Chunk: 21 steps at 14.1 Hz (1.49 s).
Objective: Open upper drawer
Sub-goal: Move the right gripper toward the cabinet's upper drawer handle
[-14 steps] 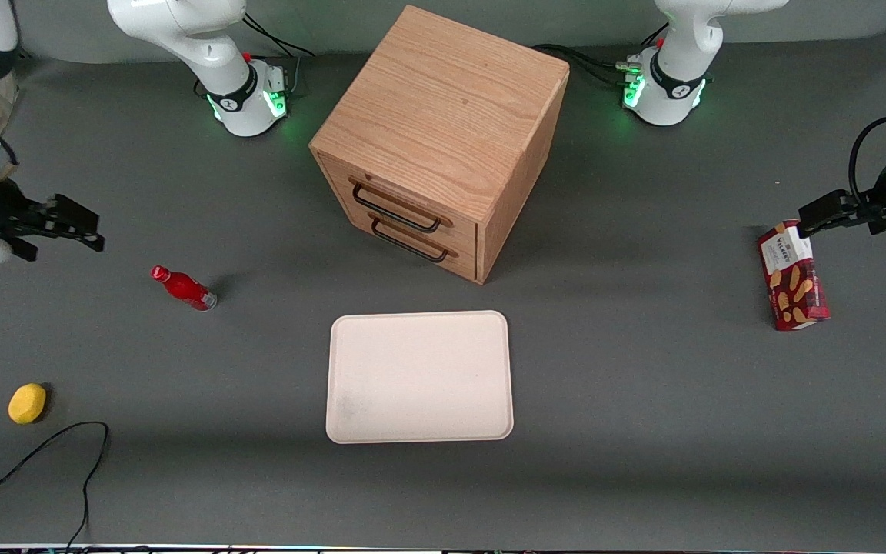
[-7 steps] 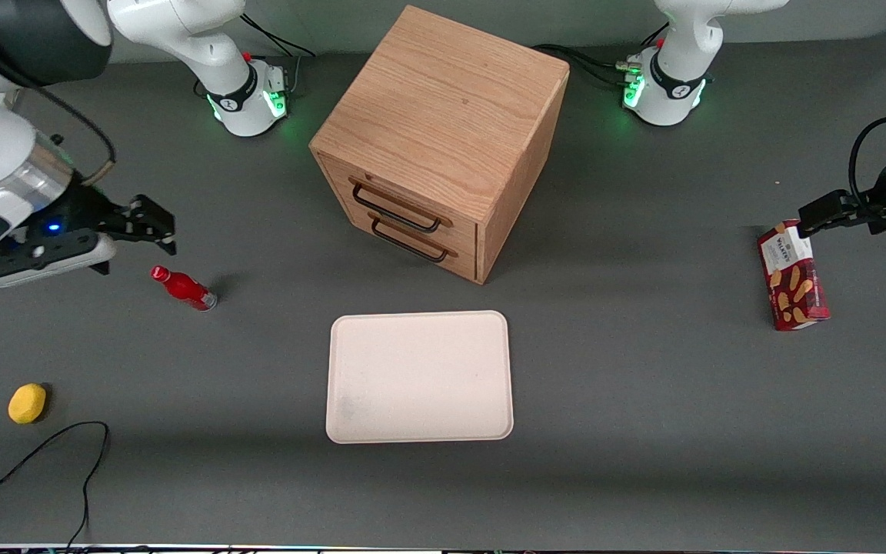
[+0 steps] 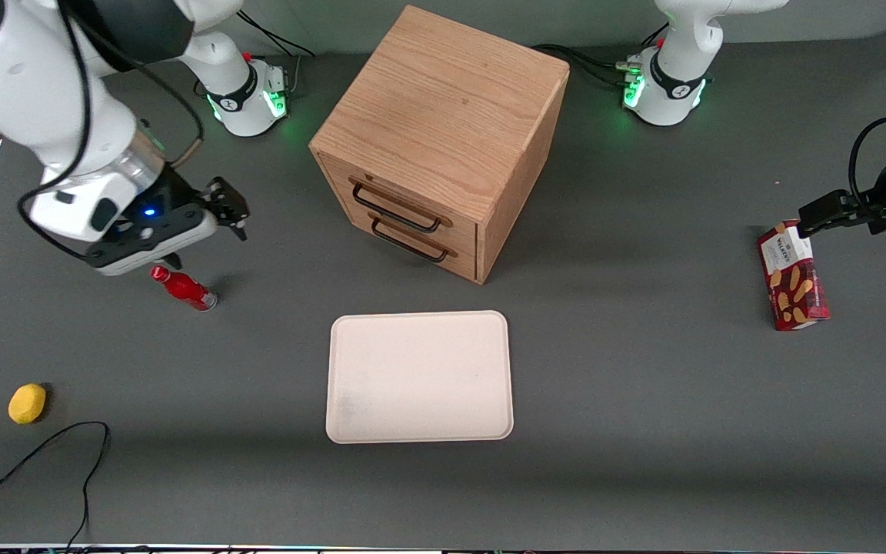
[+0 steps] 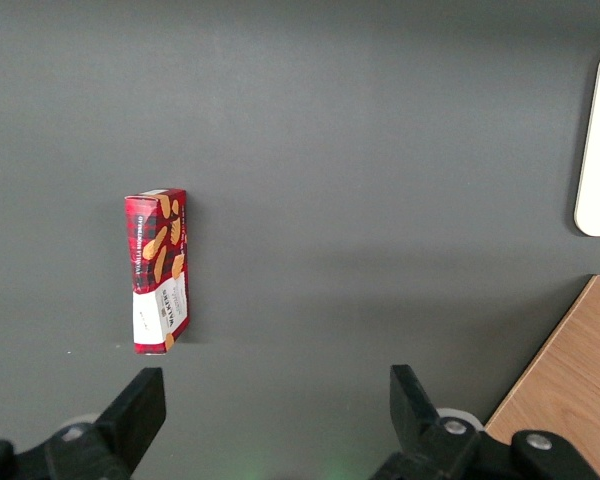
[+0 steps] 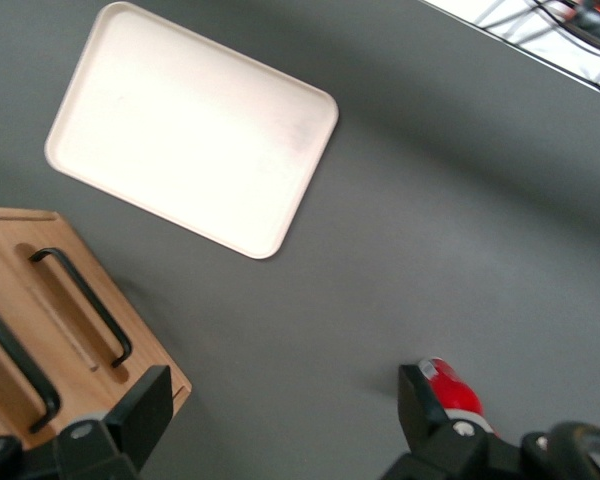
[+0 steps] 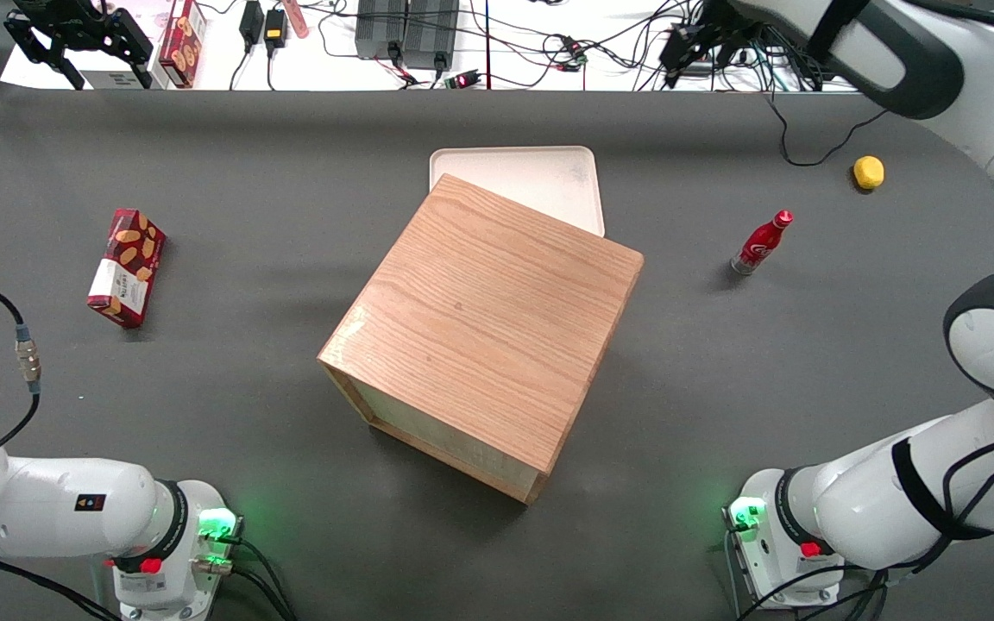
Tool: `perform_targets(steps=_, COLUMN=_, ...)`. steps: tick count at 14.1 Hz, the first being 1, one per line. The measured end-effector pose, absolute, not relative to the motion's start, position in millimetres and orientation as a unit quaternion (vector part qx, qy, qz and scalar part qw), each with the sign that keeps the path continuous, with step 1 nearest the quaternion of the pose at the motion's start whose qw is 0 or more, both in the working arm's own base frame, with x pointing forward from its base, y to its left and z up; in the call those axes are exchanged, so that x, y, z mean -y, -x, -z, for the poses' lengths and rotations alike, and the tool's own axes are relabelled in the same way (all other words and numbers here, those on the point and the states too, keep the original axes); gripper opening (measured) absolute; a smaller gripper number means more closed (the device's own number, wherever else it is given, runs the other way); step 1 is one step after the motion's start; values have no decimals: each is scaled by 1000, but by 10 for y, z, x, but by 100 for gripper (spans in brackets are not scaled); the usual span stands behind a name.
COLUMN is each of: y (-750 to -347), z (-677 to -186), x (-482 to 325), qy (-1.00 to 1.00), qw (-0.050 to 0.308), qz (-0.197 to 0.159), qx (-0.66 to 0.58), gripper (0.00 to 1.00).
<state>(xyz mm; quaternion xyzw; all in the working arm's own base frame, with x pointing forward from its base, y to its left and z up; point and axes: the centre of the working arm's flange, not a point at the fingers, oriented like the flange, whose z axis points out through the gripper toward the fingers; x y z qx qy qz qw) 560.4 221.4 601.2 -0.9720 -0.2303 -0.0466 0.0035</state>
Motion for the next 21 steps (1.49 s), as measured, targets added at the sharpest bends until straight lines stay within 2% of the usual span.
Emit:
perform_targets(steps=4, y=-5446, z=-5980, x=-2843, qy=948, qw=3, qz=50, qx=315, gripper=100)
perform_targets(steps=11, y=-5258, z=-5697, x=-3430, qy=908, qw=-2, qz=28, qx=417, gripper=100)
perform_targets(steps=14, y=-5254, z=-5694, x=-3444, qy=889, qw=13, qz=27, qx=457, gripper=100)
perform_targets(steps=18, y=-5221, z=-5703, x=-3498, qy=887, qw=52, qz=24, qx=459, gripper=100)
perform_targets(steps=21, y=-5202, z=-5695, x=-3521, qy=882, qw=67, qz=20, qx=466, gripper=100)
